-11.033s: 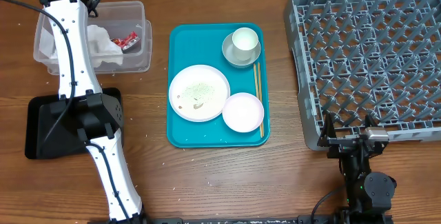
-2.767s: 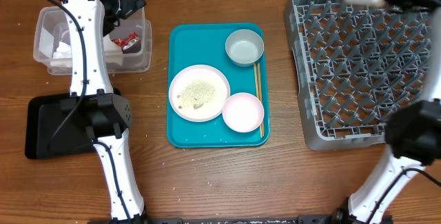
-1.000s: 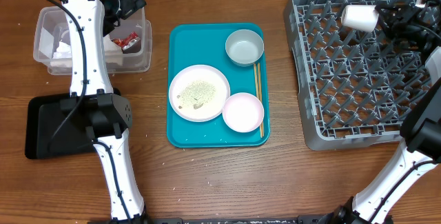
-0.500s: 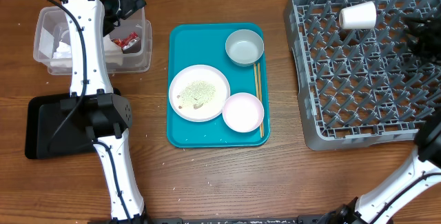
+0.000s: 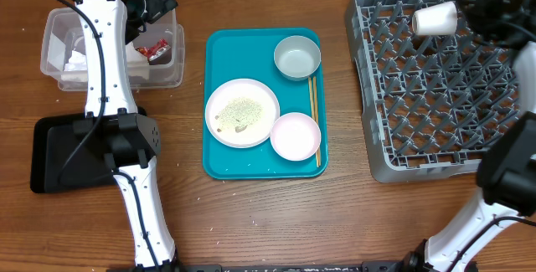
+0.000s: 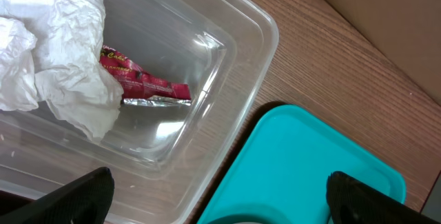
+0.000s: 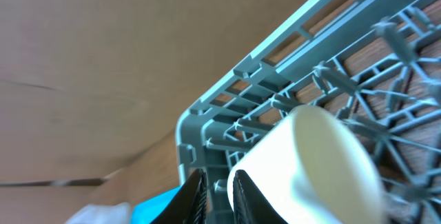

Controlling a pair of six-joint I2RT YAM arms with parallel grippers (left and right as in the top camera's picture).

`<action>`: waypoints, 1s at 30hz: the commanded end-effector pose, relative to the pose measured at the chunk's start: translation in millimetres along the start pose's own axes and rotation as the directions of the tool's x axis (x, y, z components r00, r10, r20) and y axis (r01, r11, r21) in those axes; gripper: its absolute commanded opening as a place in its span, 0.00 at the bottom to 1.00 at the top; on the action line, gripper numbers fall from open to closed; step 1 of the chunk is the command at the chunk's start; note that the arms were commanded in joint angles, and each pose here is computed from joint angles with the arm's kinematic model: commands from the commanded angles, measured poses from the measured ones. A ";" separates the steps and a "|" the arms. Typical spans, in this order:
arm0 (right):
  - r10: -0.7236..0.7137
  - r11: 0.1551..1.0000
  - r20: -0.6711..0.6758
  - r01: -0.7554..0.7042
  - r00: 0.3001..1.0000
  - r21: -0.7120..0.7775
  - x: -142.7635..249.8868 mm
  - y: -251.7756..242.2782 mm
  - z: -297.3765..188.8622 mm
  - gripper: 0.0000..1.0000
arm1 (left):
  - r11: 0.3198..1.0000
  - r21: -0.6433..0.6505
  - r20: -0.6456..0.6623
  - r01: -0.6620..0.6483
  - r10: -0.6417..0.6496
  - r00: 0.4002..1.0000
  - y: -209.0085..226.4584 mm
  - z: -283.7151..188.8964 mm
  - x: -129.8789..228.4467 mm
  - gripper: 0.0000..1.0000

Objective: Sort waste into correct bins and load items into the dishwasher
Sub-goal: 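Release the cup and lift the right gripper from the rack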

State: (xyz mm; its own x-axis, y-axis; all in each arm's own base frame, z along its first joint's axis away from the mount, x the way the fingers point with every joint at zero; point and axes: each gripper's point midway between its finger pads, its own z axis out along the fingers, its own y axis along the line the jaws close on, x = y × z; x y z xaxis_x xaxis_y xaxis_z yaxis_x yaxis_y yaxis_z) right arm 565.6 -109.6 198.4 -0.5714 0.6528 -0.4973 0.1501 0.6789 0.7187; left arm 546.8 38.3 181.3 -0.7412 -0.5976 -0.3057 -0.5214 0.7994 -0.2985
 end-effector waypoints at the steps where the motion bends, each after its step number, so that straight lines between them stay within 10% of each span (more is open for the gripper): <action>1: -0.068 0.983 0.092 0.051 0.993 0.175 -8.1 -5.9 7.1 0.17 | 1.000 0.019 0.018 0.002 -0.003 1.000 -4.4 -11.4 -2.3 1.00; 30: -0.019 0.810 0.162 -0.080 0.987 0.581 0.6 -81.3 -20.2 0.20 | 1.000 0.019 0.018 0.002 -0.003 1.000 -4.4 -11.4 -2.3 1.00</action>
State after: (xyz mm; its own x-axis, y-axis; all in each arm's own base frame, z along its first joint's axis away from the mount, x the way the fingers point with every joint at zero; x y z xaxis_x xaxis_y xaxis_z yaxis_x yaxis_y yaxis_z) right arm 542.2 -158.5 144.6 -0.4701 0.6801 -0.5626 0.5968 0.7145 0.3650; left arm 546.8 38.3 181.3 -0.7412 -0.5976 -0.3057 -0.5214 0.7994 -0.2985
